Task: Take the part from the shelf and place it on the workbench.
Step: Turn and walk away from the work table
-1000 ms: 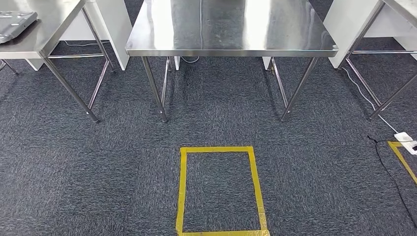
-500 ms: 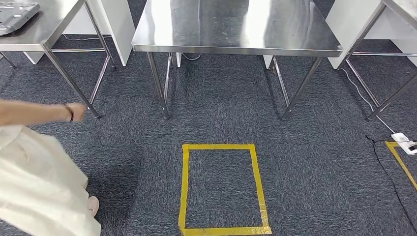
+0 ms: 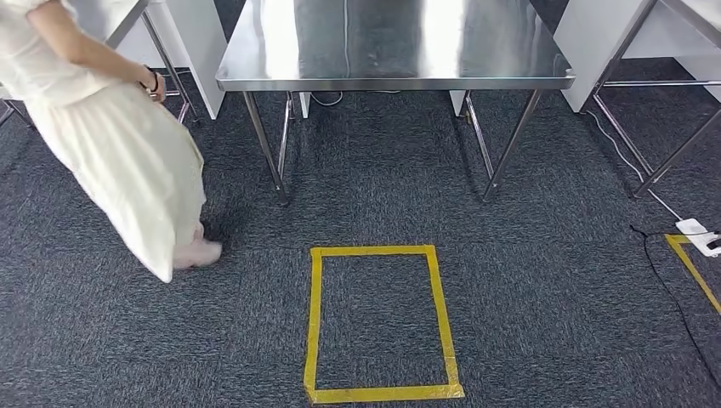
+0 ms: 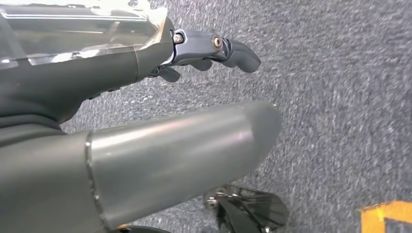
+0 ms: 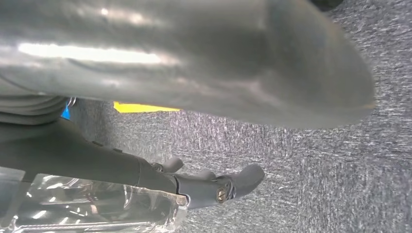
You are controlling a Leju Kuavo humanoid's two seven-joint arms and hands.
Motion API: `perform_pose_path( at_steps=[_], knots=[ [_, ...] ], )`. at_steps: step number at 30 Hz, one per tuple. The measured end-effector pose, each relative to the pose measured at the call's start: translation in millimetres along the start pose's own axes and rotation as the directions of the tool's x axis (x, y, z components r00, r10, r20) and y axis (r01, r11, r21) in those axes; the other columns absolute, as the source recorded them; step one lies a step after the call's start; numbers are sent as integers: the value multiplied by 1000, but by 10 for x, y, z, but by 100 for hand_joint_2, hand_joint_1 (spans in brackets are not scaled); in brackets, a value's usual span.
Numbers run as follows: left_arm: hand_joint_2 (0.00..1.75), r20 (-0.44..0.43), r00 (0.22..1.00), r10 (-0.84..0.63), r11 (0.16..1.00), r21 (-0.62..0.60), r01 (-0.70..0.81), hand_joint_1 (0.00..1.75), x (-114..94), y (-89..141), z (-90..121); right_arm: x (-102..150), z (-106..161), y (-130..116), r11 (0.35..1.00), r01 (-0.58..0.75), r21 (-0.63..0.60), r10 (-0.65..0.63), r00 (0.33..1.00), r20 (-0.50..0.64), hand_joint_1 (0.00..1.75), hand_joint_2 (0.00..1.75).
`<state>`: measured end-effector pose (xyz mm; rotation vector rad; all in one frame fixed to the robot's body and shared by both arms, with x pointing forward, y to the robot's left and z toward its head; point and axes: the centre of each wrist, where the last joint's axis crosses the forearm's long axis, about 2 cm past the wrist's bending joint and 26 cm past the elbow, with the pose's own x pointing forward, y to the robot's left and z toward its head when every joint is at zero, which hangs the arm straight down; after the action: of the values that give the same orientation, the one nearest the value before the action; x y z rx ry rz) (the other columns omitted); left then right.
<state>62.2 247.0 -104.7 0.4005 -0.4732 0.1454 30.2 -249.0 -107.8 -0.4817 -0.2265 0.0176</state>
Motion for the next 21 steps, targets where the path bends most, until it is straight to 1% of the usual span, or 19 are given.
perform_pose_path(
  at_steps=[21],
  knots=[
    [0, 3, 1000, 1, 1000, 1, -1, 0, 8, -2, -2, 10, 0, 3, 1000, 1, 2, -1, 1000, 4, 0, 0]
  ],
)
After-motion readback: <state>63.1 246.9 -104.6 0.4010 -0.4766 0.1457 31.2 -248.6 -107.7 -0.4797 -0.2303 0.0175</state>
